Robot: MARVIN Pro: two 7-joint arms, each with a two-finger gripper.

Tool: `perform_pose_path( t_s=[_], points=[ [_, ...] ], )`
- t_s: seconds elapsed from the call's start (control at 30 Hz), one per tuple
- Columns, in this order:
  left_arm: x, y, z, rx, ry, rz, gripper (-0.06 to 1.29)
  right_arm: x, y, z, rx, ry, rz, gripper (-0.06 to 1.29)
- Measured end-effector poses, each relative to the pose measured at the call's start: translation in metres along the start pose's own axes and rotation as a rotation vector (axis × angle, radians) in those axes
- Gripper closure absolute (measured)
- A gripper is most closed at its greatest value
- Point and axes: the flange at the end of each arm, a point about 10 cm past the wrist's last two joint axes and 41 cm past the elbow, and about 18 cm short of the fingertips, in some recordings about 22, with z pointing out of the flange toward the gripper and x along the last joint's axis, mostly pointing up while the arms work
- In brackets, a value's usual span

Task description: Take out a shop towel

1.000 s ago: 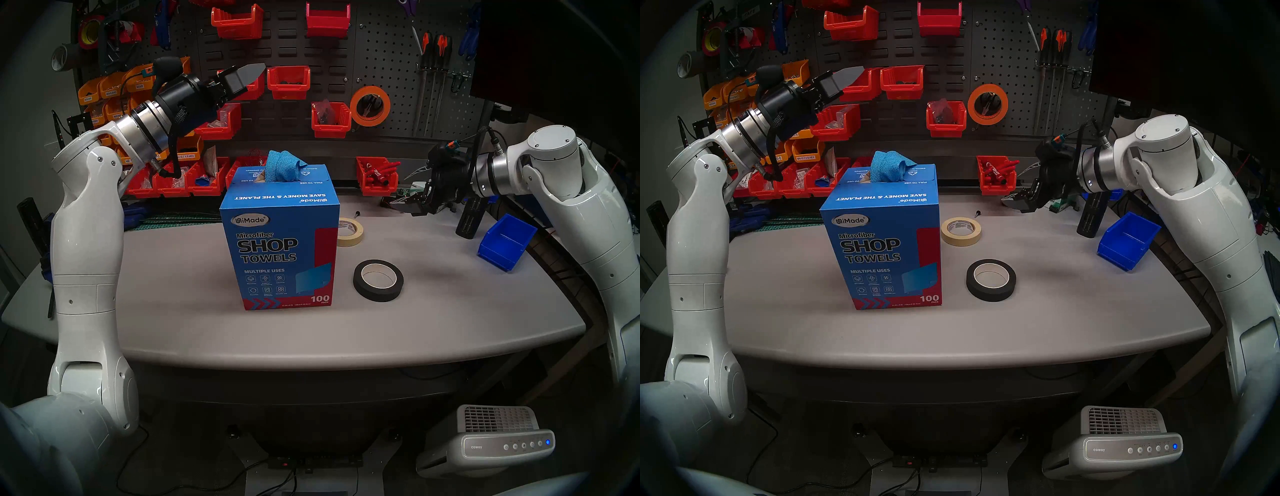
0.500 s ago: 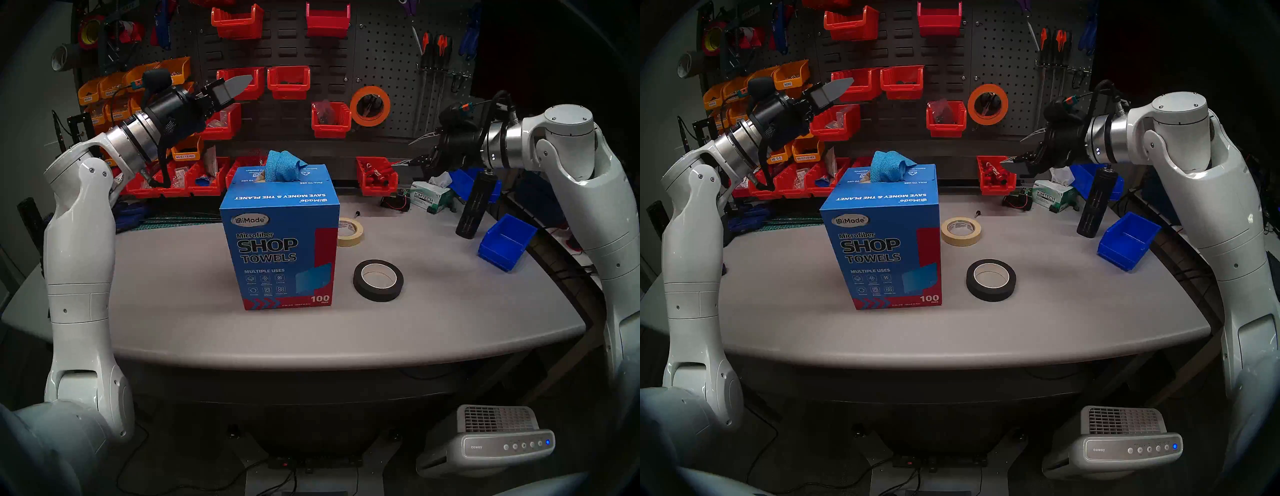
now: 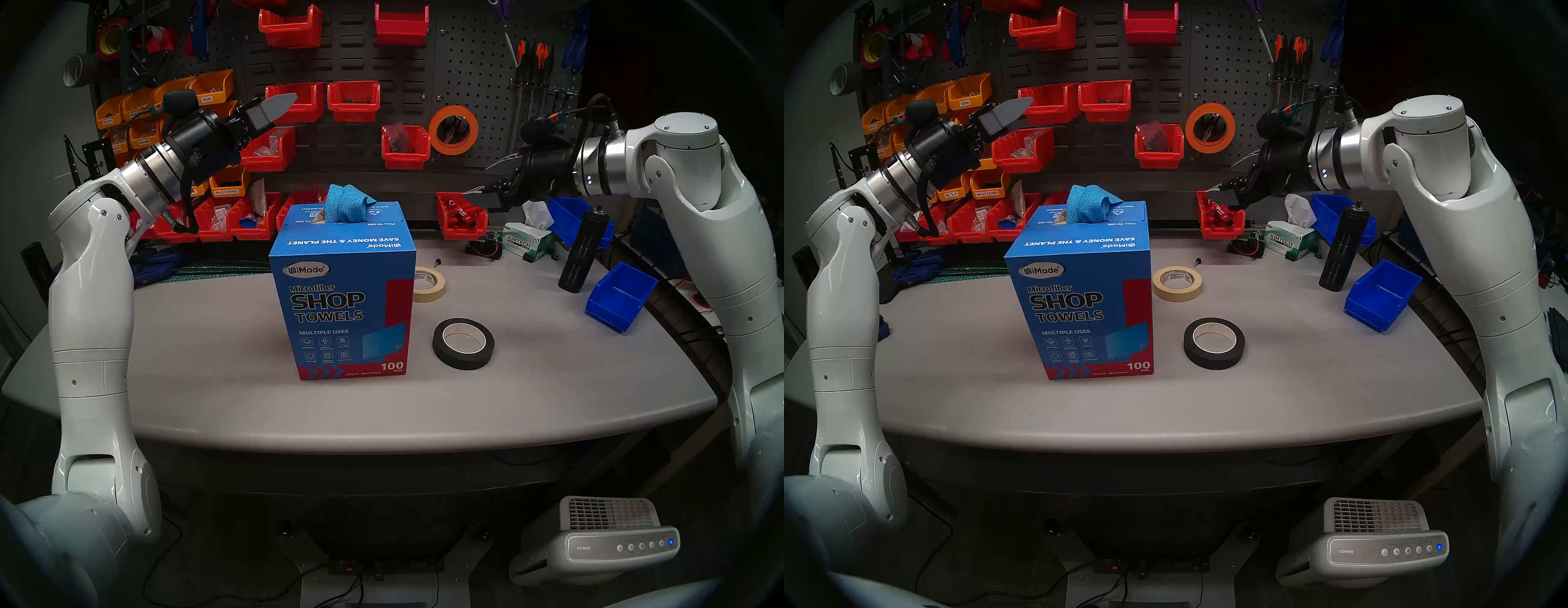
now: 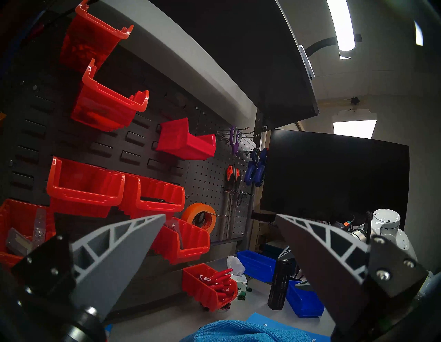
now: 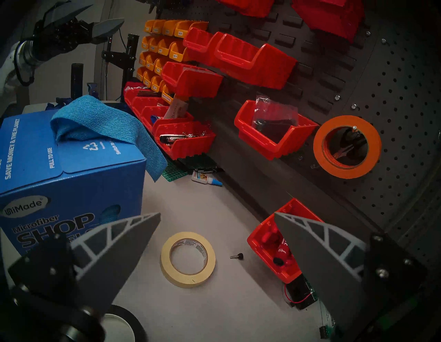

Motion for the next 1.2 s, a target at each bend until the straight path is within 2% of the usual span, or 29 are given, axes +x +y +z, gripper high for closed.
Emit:
perform_pose_path(
  t_s=[0.23, 0.7, 1.03, 1.2],
  points=[
    [-0.003, -0.005, -0.007, -0.004, -0.011, -0.014, -0.03, 0.022, -0.010, 0.016, 0.007, 0.031, -0.011, -0.02],
    [-0.012, -0.004, -0.009, -0.042, -0.038, -0.029, -0.03, 0.055, -0.031, 0.066, 0.062, 0.059, -0.003, -0.02],
    [-0.017, -0.006, -0.019, -0.041, -0.043, -0.052, -0.03, 0.086, -0.032, 0.084, 0.065, 0.102, 0.004, -0.02],
    [-0.027, -0.006, -0.031, -0.032, -0.091, -0.104, -0.03, 0.097, -0.033, 0.092, 0.073, 0.105, 0.000, -0.02]
  ],
)
